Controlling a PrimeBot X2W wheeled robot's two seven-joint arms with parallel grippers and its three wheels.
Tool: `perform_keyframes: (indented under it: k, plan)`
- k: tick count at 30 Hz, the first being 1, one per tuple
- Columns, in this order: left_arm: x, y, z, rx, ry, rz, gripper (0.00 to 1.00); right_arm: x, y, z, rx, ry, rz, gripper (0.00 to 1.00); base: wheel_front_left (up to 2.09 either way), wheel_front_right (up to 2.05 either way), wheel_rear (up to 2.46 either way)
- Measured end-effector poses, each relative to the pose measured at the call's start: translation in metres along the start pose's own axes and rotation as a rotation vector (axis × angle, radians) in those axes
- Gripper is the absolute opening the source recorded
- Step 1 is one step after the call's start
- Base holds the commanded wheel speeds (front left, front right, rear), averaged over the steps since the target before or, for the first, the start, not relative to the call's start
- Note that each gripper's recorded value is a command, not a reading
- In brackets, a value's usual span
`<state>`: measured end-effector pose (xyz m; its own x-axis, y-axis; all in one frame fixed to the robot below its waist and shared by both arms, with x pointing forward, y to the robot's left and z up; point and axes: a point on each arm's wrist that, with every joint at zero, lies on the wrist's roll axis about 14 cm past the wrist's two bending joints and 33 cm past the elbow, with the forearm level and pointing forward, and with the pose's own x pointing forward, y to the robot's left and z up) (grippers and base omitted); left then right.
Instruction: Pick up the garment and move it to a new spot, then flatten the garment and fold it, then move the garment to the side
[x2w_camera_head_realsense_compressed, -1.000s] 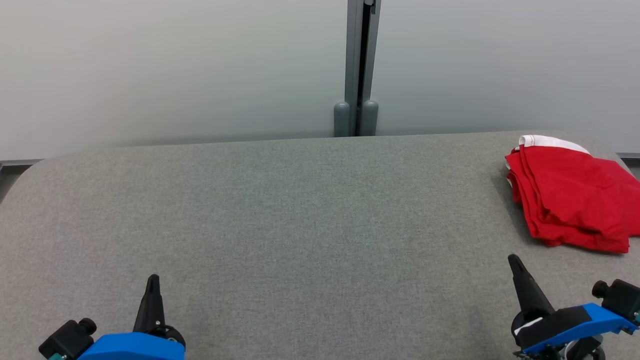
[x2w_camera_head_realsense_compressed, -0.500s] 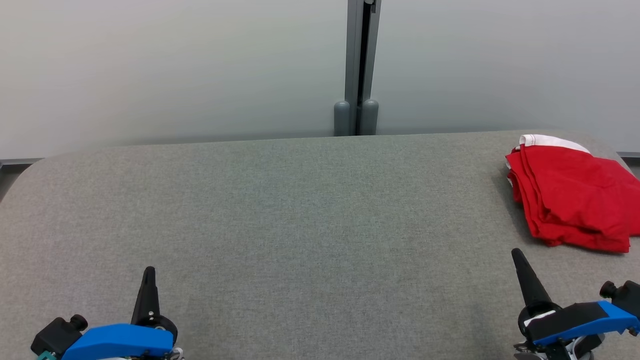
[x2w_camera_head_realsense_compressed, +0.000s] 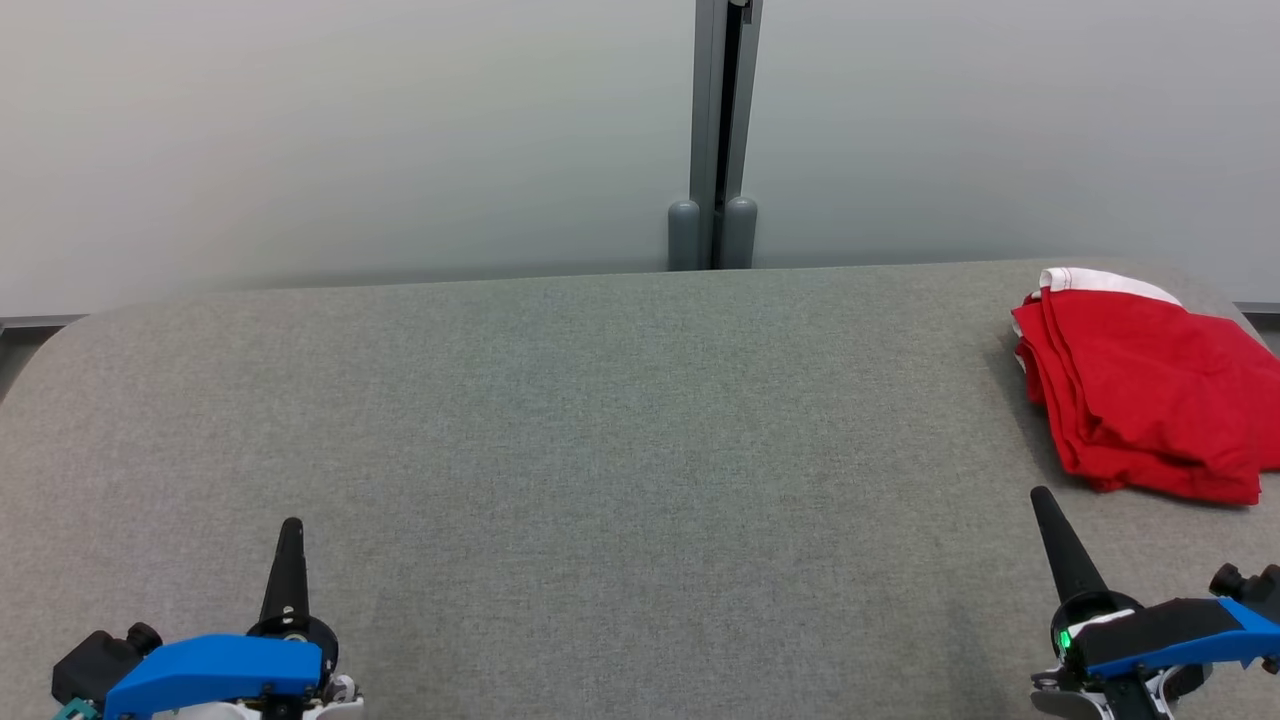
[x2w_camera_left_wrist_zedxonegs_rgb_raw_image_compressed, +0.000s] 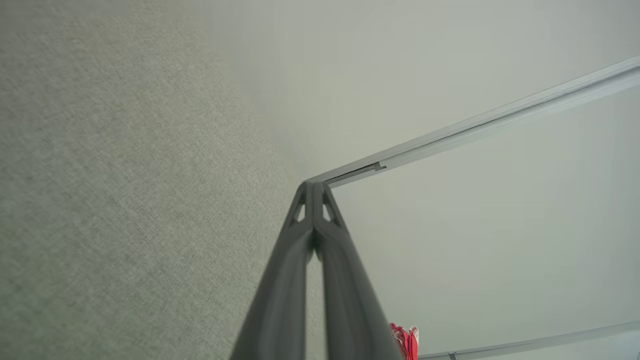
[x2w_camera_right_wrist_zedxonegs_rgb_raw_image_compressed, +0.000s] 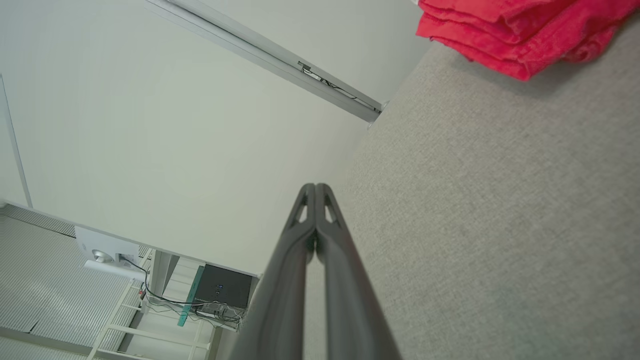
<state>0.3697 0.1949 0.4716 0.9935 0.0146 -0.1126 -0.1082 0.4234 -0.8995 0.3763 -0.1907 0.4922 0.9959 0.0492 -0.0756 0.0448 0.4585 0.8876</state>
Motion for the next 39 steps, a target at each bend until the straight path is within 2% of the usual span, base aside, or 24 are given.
perform_keyframes:
  k: [39]
  plan:
    - [0.010, -0.019, 0.012, -0.298, -0.004, -0.062, 0.00, 0.007, 0.005, 0.010, 0.325, -0.046, 0.035, 0.00, 0.00, 0.00, 0.00]
